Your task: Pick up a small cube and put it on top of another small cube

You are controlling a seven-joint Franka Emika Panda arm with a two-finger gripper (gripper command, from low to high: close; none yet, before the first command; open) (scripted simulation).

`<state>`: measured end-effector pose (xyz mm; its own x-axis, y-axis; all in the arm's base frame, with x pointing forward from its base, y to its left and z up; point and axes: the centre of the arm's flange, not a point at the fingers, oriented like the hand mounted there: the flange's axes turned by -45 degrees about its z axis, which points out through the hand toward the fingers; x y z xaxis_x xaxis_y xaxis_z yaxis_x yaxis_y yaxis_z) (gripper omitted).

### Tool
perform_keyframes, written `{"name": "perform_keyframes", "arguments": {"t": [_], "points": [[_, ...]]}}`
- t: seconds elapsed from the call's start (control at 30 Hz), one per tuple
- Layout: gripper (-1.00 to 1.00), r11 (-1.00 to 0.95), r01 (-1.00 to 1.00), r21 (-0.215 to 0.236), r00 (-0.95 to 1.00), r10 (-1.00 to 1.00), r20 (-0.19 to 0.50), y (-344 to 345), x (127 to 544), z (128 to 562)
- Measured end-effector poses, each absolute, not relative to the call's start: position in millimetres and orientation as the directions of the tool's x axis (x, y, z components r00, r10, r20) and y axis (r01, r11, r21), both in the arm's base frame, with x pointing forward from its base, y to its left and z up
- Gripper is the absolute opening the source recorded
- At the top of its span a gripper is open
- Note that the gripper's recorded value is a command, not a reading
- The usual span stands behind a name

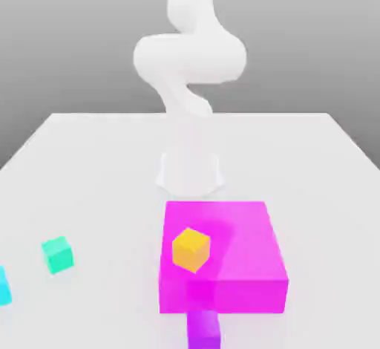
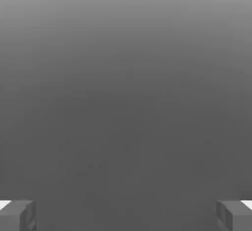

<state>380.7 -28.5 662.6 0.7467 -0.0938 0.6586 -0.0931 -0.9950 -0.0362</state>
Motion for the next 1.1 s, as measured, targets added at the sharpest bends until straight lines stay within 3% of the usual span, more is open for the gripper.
{"name": "perform_keyframes", "arguments": {"t": [0.17,0.33,0.53,0.7,0.93,0.97,1.1], "points": [[0.0,-0.959,-0.275,-0.073,0.809,-0.272,0.521,-95.3,424.5,553.8],[0.0,-0.887,-0.453,-0.086,0.81,-0.45,0.375,-160.7,428.7,442.8],[0.0,-0.757,-0.65,-0.065,0.736,-0.649,0.191,-224.7,388.1,312.8],[0.0,-0.605,-0.796,-0.018,0.604,-0.796,0.04,-261.6,319.8,215.0],[0.0,-0.576,-0.818,0.002,0.576,-0.818,0.001,-262.6,303.3,133.8],[-1.0,-0.575,-0.818,0.001,0.575,-0.818,0.001,-262.1,302.9,127.4],[-1.0,-0.575,-0.818,0.001,0.575,-0.818,0.001,-262.1,302.9,127.4]]}}
